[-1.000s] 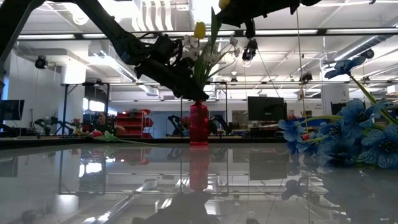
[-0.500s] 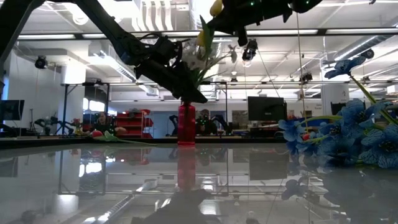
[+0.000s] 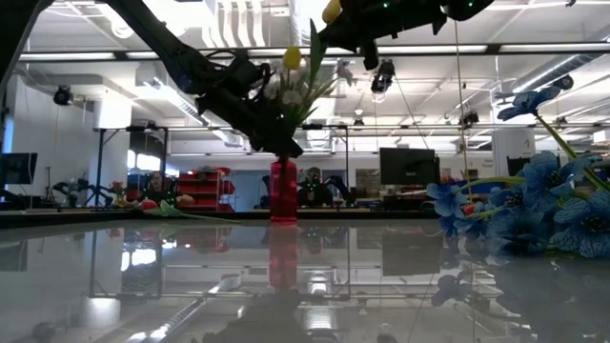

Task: Sort flowers into vase by color
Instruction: Put the yellow flower into the red vase

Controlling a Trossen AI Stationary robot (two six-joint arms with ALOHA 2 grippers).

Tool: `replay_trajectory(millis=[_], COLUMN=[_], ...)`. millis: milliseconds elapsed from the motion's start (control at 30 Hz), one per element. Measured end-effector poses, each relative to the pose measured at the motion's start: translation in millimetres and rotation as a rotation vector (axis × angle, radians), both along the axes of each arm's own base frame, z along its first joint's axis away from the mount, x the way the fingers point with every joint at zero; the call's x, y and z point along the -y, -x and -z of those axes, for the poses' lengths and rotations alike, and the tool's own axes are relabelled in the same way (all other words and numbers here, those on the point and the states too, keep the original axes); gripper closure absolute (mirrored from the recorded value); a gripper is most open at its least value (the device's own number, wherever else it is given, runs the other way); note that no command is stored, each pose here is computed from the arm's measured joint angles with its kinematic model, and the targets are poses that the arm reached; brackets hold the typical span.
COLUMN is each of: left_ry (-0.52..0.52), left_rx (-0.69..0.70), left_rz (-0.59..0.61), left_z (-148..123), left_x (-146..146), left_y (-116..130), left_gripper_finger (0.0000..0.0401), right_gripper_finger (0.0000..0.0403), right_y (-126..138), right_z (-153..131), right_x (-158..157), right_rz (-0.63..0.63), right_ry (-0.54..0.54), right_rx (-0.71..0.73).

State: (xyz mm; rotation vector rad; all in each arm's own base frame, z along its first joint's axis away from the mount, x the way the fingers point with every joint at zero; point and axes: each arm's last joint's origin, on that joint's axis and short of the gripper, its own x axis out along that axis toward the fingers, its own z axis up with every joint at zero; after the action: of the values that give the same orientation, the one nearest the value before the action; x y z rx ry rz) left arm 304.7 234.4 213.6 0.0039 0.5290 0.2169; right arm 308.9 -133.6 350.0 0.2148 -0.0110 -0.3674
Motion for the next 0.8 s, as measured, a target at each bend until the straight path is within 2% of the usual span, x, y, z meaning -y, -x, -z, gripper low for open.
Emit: replay_trajectory(millis=[167,500,800], left_ry=[0.022,0.056,0.066], left_rx=[-0.007,-0.054,-0.089], left_rz=[0.007,0.012,0.019], left_z=[-2.9,-3.5,-17.3], left_x=[-2.2,2.0,11.2], left_y=[6.6,11.5,24.1], left_gripper_finger=[0.0169,0.0087,0.0082], right_gripper_finger=[0.0390,0.0390,0.0390], right_y=[0.2,-2.2,-2.2], right_z=[0.0,2.9,2.5], right_x=[0.7,1.8,1.8], right_rz=[0.021,0.021,0.021], right_ry=[0.000,-0.014,-0.001], right_rx=[0.000,0.000,-0.001])
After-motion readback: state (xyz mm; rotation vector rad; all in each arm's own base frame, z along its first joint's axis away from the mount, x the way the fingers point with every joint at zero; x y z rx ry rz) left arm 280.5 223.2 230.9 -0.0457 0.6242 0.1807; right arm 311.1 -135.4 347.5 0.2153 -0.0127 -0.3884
